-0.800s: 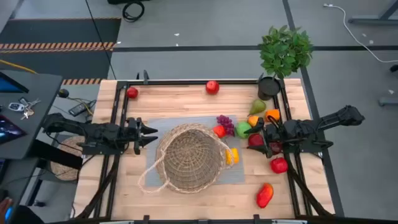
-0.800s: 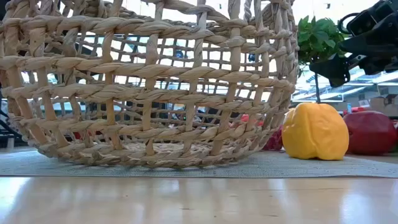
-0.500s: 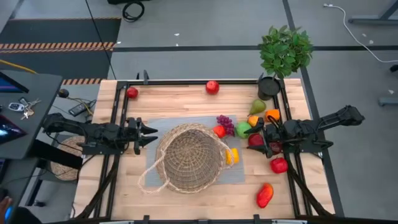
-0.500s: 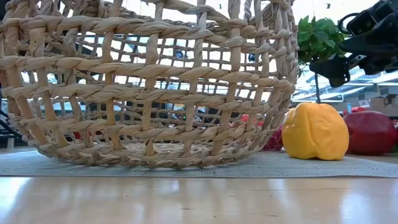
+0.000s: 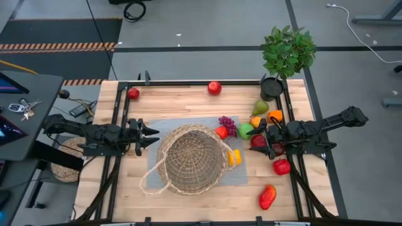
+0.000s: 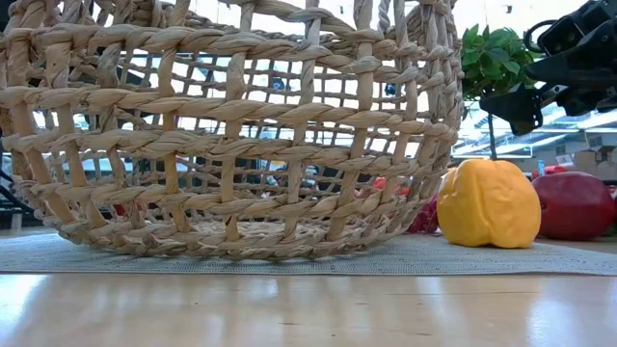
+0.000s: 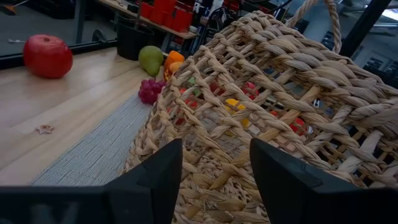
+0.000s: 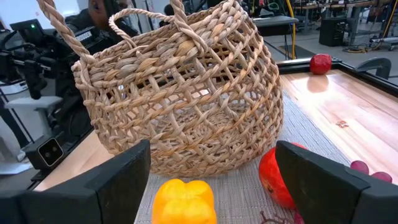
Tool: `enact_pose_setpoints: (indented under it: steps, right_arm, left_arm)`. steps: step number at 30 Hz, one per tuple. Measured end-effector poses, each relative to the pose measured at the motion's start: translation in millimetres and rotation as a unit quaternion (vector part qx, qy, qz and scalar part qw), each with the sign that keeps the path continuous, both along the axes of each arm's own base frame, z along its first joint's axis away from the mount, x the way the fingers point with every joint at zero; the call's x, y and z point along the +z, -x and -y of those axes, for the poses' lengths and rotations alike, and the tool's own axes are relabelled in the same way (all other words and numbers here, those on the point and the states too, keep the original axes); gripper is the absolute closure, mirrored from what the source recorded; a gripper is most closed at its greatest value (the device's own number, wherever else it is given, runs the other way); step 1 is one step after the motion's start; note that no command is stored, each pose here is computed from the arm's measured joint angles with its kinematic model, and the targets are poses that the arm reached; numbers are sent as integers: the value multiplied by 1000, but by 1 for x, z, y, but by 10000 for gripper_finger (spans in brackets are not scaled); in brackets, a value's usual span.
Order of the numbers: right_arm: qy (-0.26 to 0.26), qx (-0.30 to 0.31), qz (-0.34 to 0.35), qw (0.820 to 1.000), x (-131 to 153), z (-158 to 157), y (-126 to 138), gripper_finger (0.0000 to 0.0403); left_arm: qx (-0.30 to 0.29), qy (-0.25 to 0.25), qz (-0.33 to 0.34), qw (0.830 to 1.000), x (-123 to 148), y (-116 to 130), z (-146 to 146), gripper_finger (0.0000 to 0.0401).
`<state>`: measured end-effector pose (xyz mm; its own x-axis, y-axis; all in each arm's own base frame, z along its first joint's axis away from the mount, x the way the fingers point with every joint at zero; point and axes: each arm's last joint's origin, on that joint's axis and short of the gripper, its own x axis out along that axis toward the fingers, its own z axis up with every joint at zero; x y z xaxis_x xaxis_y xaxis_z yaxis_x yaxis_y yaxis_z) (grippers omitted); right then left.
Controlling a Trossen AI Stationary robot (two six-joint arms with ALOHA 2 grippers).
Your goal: Build produce basket
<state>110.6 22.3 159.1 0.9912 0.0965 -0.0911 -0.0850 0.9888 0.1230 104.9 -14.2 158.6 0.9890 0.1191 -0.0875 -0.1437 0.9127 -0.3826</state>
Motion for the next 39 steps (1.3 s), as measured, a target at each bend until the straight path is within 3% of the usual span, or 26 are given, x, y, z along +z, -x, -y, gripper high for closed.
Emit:
enact_pose_setpoints:
  steps: [39]
  right_arm:
    - [-1,0,0,1000,0,0,0,55]
  left_arm:
    - [0,0,0,1000,0,0,0,204]
